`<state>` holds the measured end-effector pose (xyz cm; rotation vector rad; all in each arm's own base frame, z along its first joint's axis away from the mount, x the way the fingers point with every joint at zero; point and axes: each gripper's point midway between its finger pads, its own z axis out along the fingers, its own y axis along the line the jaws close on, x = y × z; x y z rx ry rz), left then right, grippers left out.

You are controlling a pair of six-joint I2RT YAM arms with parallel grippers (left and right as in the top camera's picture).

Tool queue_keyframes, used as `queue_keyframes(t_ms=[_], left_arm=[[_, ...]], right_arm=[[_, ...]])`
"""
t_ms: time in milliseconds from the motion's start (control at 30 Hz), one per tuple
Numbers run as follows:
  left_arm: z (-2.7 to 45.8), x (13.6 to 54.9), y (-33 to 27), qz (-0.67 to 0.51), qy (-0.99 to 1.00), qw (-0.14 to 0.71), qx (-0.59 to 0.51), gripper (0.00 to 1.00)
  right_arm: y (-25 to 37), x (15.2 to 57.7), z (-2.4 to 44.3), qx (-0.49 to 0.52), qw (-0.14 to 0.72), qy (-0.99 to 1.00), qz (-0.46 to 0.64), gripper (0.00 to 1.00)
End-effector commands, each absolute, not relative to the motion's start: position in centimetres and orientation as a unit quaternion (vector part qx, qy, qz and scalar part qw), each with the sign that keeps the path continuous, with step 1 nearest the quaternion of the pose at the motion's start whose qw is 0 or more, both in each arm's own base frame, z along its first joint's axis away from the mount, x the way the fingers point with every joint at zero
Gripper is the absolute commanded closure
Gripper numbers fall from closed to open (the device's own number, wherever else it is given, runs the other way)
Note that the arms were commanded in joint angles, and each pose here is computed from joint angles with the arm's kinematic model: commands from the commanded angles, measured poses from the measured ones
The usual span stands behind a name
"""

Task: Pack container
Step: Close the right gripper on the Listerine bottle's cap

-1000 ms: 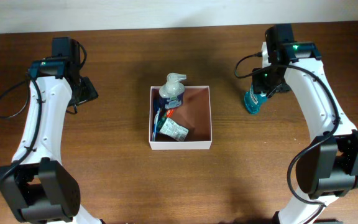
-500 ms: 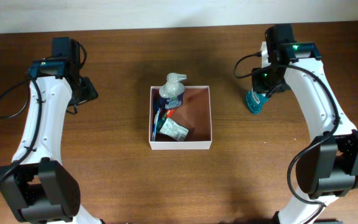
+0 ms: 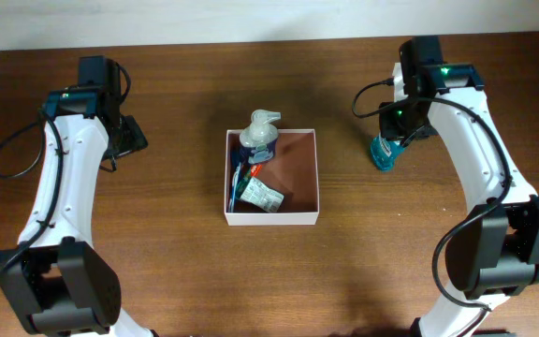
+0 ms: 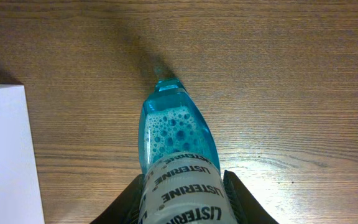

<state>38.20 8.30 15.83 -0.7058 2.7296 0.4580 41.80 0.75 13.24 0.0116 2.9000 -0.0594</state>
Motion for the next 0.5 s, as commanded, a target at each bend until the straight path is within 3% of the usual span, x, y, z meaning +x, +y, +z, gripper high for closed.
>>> queue_keyframes(t_ms=[0,467], left_arm=[[16.2,38.3,8.3,0.156,0.946,0.147,-0.244,0.01],[16.2,38.3,8.3,0.156,0.946,0.147,-0.244,0.01]], right_arm=[[0.6,41.6,13.7,0.004,0.124,0.992,-0.018,0.69],[1.3,39.2,19.2,0.017,0.167,0.986,0.009,0.69]])
